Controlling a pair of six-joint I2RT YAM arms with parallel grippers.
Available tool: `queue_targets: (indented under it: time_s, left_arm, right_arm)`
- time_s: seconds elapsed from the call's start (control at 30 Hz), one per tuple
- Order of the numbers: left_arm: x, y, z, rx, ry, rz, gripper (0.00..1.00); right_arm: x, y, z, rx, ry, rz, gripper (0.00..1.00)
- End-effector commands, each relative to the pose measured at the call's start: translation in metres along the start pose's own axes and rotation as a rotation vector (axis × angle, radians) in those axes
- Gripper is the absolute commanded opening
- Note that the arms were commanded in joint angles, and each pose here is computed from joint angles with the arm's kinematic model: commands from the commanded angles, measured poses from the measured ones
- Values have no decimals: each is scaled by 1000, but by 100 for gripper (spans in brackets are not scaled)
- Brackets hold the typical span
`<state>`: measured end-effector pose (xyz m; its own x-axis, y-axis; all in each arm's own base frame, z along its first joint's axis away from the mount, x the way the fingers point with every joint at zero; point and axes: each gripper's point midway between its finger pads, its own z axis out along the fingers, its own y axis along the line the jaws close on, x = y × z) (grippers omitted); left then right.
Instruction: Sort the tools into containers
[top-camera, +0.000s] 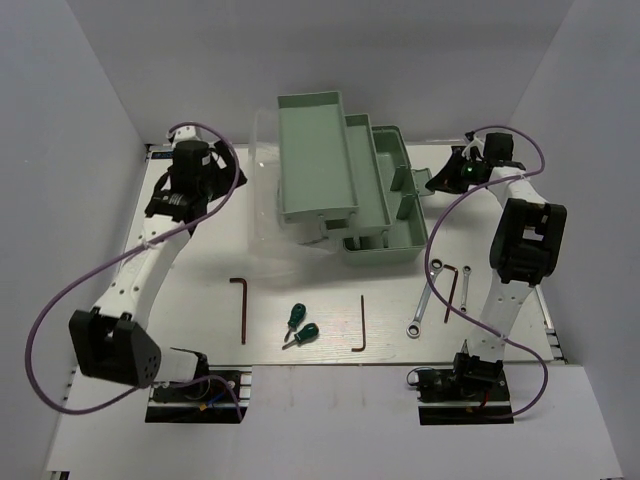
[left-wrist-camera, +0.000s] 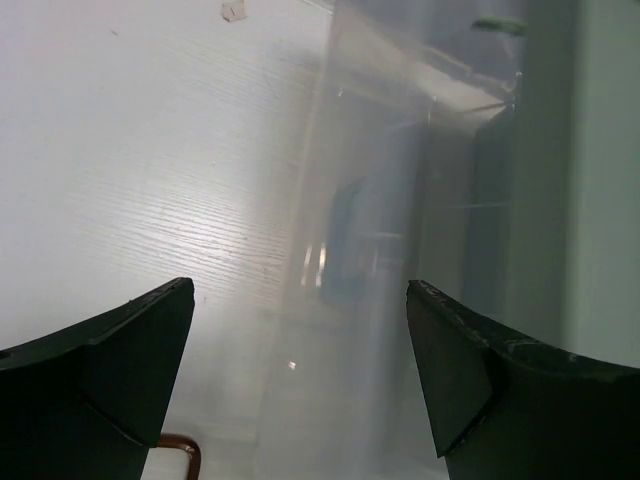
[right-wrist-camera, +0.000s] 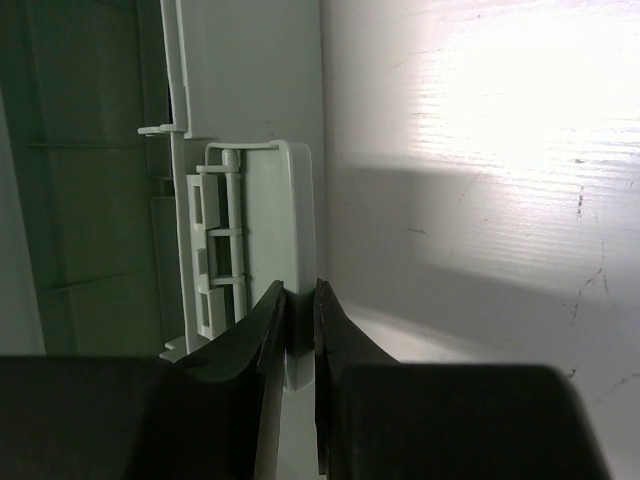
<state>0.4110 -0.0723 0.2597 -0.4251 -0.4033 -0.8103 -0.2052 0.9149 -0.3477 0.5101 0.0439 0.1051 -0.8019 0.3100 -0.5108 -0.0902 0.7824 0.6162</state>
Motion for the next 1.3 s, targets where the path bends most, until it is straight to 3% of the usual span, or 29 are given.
queue_targets:
  time_s: [0.0,0.27,0.3,0.37,0.4,0.47,0.53,0.57,0.6,0.67,0.7,0.77,0.8,0.83,0.9,0.97,1.13,1.17,1.27]
  left_arm:
    - [-16,14,-35,-30,-69,6,98]
    - [-7,24,-57,-10,-77,8,98]
    - [1,25,-58,-3,-60,10,98]
    - [3,18,-70,62,-57,7,98]
    - [9,11,-74,105,-52,32,98]
    - [15,-9,-86,247,-40,91,93]
    - [28,-21,-98,347,-12,128,74]
    - [40,-26,-101,399,36,149,42]
    - [47,-28,-105,427,59,160,26]
    - [76,-25,-109,472,155,189,3]
    - [90,-22,-114,496,192,209,1]
    - [101,-18,-121,513,223,232,1]
    - [108,-19,-125,528,242,235,12]
    - [116,-19,-128,555,271,246,19]
    - [134,-23,-134,613,326,246,32]
    - [149,-24,-136,637,364,252,36]
    - [162,-43,-143,732,379,272,48]
    - [164,-48,-142,744,385,272,48]
    - [184,-62,-142,781,440,311,51]
  right_arm:
    - [-7,-7,-14,43,-38,-18,0]
    - [6,-1,-15,14,-11,0,0]
    - [8,0,-16,18,3,-5,3]
    - [6,-1,-19,36,3,-11,45]
    - [2,-2,-25,68,-6,-23,73]
    - [-11,1,-50,125,-56,-91,85]
    - [-16,-3,-85,267,-121,-211,91]
    - [-4,-10,-90,304,-103,-252,91]
    - [1,-11,-98,333,-103,-285,91]
    - [31,-7,-119,341,-76,-345,91]
    - [49,-1,-137,352,-53,-341,81]
    - [86,-7,-143,357,20,-327,27]
    - [92,1,-152,354,-1,-347,7]
    - [140,-14,-146,352,97,-321,0]
    - [165,2,-154,307,88,-344,0]
    - [192,9,-158,302,143,-334,4]
    - [237,10,-157,295,245,-293,40]
    - [248,8,-155,294,263,-283,53]
    - [257,8,-148,312,280,-262,59]
